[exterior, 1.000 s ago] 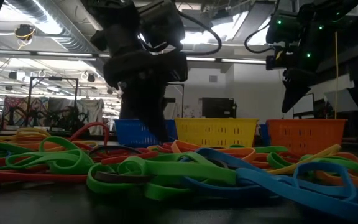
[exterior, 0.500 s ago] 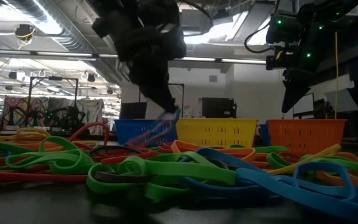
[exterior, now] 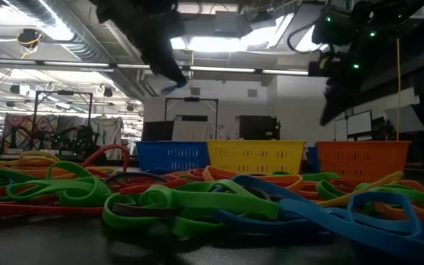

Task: Sort rubber bands into baskets
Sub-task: Put the blue rubber band into the transparent orange basket

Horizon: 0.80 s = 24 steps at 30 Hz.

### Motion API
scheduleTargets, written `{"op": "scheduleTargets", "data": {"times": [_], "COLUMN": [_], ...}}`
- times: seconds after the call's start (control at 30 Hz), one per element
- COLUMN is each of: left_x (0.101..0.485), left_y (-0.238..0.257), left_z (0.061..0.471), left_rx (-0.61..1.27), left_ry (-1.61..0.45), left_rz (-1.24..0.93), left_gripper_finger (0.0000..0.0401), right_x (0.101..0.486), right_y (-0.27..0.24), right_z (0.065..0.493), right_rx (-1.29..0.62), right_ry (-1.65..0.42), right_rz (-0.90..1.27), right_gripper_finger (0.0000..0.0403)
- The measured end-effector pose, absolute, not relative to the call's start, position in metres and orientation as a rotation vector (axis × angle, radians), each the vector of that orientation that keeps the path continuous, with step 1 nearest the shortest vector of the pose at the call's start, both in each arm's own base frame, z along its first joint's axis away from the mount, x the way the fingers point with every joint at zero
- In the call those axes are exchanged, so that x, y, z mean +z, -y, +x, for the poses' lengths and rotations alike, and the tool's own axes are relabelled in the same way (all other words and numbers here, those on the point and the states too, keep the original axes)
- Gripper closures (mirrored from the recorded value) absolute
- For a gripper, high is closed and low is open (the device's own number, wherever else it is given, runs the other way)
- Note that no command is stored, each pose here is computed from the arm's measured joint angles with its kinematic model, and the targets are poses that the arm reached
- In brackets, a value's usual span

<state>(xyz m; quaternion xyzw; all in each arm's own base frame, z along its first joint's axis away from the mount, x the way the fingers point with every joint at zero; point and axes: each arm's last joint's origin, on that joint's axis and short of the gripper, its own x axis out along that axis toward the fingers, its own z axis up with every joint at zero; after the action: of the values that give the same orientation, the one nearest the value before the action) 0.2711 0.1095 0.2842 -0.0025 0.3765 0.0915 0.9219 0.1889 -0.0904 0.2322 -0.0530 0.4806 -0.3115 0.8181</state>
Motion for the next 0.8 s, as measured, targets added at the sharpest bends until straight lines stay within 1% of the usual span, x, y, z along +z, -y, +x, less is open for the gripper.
{"op": "scheduleTargets", "data": {"times": [0.1, 0.2, 0.3, 0.43, 0.53, 0.63, 0.8], "left_x": [0.294, 0.299, 0.302, 0.31, 0.318, 0.321, 0.303], "left_y": [-0.132, -0.141, -0.142, -0.14, -0.137, -0.137, -0.146], "left_z": [0.255, 0.246, 0.246, 0.254, 0.261, 0.266, 0.278], "left_rx": [0.3, 0.365, 0.359, 0.314, 0.293, 0.309, 0.426], "left_ry": [-0.722, -0.681, -0.637, -0.519, -0.427, -0.379, -0.431], "left_rz": [-0.074, -0.186, -0.281, -0.368, -0.383, -0.335, -0.258], "left_gripper_finger": [0.0398, 0.0398, 0.0399, 0.0398, 0.0399, 0.0397, 0.0398], "right_x": [0.24, 0.244, 0.242, 0.239, 0.239, 0.239, 0.239], "right_y": [0.095, 0.096, 0.096, 0.095, 0.094, 0.094, 0.094], "right_z": [0.197, 0.2, 0.199, 0.196, 0.196, 0.197, 0.197], "right_rx": [-0.723, -0.743, -0.761, -0.782, -0.786, -0.761, -0.757], "right_ry": [-0.898, -0.837, -0.838, -0.86, -0.85, -0.841, -0.84], "right_rz": [-0.128, -0.111, -0.063, -0.009, 0.03, 0.044, 0.046], "right_gripper_finger": [0.0235, 0.0235, 0.0235, 0.0235, 0.0235, 0.0235, 0.0235]}}
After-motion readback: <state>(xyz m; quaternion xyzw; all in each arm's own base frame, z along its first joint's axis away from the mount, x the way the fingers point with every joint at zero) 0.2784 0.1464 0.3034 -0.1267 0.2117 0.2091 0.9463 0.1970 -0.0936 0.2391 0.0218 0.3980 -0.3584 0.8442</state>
